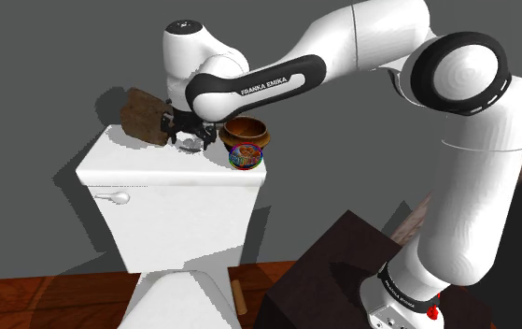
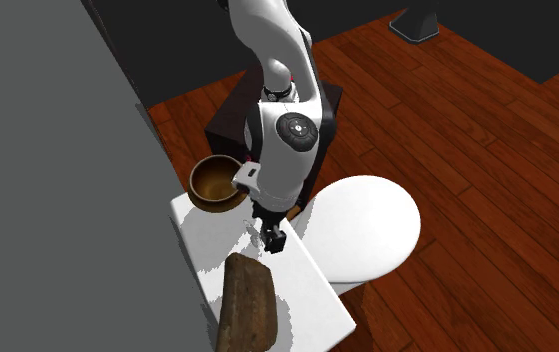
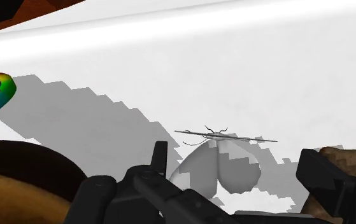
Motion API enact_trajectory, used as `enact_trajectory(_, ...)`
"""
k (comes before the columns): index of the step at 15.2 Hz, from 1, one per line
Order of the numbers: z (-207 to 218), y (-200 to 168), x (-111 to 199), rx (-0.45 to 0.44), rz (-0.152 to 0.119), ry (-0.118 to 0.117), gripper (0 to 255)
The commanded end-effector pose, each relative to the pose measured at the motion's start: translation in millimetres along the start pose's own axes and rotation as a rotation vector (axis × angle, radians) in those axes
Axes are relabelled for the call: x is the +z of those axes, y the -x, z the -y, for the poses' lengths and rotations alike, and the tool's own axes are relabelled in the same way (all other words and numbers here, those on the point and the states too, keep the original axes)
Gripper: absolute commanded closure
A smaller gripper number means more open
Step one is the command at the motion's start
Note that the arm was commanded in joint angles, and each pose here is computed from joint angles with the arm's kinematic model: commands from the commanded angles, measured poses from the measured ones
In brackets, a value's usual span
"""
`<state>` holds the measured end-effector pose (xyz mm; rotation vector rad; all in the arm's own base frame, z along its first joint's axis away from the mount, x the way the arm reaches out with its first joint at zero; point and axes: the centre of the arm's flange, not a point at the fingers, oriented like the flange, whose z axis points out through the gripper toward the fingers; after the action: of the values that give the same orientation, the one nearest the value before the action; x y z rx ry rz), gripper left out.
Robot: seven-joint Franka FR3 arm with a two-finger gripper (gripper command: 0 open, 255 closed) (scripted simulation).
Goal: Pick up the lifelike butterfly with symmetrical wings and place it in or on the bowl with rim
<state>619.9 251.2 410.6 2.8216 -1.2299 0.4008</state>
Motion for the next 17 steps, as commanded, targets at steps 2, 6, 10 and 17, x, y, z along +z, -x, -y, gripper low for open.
enact_trajectory(2, 0.8, 0.7, 16.5, 0.001, 0.000, 0.000, 0)
enact_trajectory(6, 0.8, 0.7, 19.6, 0.001, 0.000, 0.000, 0)
enact_trajectory(10, 0.8, 0.7, 19.5, 0.001, 0.000, 0.000, 0)
enact_trajectory(17, 0.9, 0.9, 19.5, 0.001, 0.000, 0.000, 255)
